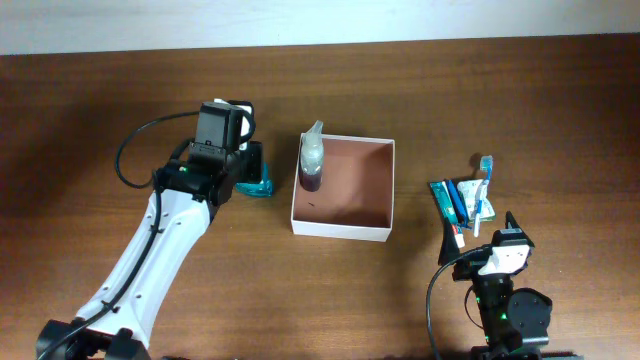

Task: Pack container
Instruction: 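Grasp the teal Listerine bottle by its cap with left gripper, then carry the Listerine bottle right and lower it into the box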

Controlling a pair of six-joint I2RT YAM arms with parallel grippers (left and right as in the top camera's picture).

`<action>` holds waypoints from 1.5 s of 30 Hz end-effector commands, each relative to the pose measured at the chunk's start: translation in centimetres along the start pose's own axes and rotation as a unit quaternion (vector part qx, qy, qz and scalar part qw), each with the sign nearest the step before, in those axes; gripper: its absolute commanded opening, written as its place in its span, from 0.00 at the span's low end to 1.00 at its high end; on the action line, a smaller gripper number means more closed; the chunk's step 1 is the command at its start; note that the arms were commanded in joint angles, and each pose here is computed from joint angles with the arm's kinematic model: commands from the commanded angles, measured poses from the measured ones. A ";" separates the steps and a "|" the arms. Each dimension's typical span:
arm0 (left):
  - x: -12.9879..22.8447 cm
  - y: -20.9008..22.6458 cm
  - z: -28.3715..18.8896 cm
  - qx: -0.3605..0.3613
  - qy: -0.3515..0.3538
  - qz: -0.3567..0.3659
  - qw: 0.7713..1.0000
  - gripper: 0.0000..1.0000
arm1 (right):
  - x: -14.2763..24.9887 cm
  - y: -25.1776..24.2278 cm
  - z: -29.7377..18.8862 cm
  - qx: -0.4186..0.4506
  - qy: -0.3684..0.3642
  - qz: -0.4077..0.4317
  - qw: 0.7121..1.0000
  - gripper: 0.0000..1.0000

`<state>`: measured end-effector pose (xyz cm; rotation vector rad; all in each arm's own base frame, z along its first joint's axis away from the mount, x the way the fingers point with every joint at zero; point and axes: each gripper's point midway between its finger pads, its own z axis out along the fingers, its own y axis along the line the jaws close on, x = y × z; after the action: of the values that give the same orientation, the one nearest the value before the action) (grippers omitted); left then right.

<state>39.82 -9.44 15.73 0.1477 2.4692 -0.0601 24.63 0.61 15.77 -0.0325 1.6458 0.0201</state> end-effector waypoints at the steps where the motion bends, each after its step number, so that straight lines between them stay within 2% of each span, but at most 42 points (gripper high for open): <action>1: 0.2 0.2 0.4 -0.005 0.007 0.000 1.000 0.48 | 0.2 -0.3 0.0 0.006 0.001 -0.003 1.000 0.98; 10: 0.6 0.3 0.5 -0.006 0.014 0.001 1.000 0.47 | 0.2 -0.3 0.0 0.006 0.001 -0.003 1.000 0.98; 12: 0.5 0.3 0.5 -0.006 0.013 0.001 1.000 0.38 | 0.2 -0.3 0.0 0.006 0.001 -0.003 1.000 0.99; 14: 0.5 0.3 0.5 -0.006 0.013 0.001 1.000 0.36 | 0.2 -0.3 0.0 0.006 0.001 -0.003 1.000 0.98; 26: 0.4 0.3 0.2 -0.006 0.010 0.001 1.000 0.35 | 0.2 -0.3 0.0 0.006 0.001 -0.003 1.000 0.98; 36: -1.0 0.4 -3.5 -0.001 -0.031 -0.003 1.000 0.21 | 0.2 -0.3 0.0 0.006 0.001 -0.003 1.000 0.98; 45: -2.3 0.2 -7.3 0.013 -0.078 -0.005 0.997 0.20 | 0.2 -0.3 0.0 0.006 0.001 -0.003 1.000 0.98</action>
<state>37.70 -8.86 20.03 0.1390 2.3956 -0.0785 24.63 0.61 15.77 -0.0325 1.6458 0.0201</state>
